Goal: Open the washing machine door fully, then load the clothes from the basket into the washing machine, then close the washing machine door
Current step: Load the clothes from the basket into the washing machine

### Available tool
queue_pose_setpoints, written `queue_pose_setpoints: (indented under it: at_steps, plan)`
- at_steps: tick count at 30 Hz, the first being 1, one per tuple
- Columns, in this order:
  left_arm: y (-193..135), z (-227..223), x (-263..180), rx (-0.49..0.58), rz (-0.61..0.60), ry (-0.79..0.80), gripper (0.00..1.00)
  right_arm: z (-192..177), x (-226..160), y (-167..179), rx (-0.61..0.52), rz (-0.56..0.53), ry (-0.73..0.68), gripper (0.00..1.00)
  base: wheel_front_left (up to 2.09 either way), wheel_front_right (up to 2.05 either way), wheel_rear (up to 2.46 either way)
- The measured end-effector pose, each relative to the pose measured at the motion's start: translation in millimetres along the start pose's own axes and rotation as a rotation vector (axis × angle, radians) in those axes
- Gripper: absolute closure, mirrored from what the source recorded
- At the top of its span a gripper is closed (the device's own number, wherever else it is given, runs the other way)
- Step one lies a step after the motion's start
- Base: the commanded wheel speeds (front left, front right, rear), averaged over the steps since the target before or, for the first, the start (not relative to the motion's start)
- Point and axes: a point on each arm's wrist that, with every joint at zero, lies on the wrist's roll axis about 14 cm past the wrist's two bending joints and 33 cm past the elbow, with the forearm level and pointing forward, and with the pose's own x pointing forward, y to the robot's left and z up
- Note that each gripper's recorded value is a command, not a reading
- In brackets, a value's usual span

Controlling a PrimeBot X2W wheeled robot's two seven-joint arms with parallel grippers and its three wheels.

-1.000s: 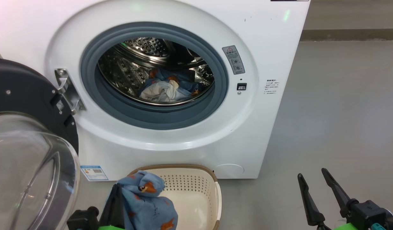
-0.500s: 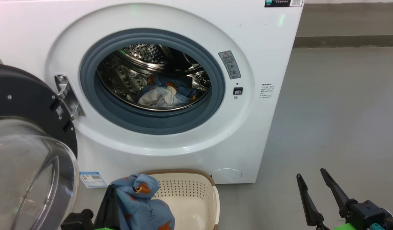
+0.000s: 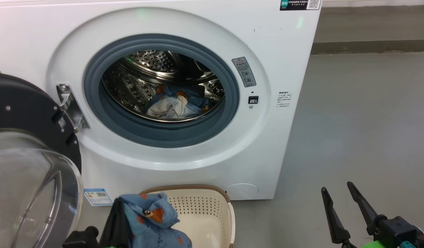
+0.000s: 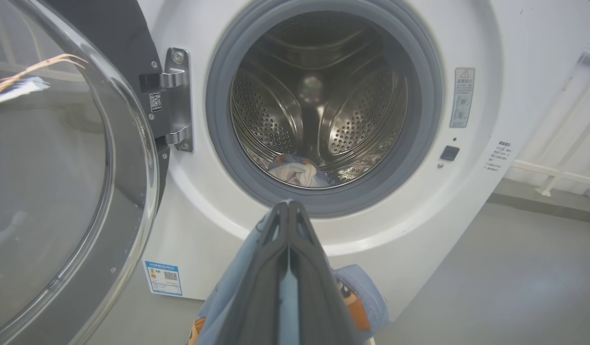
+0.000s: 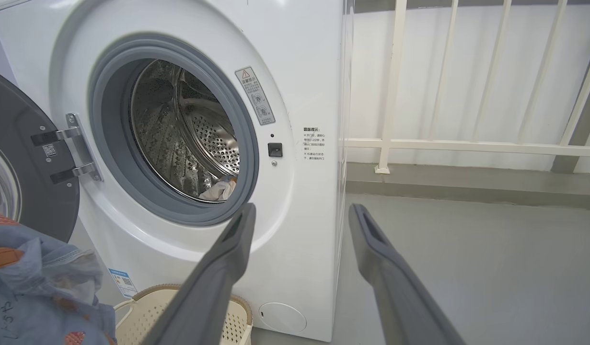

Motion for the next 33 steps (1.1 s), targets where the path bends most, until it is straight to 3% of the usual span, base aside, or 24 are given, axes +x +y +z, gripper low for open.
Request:
queue_pose_setpoints:
  at_steps: [33]
  plan:
    - [-5.5, 3.0, 3.4, 0.017, -0.028, -0.006, 1.0, -5.8, -6.1, -3.1, 0.008, -0.019, 0.019, 0.0, 0.0, 0.0, 0.0]
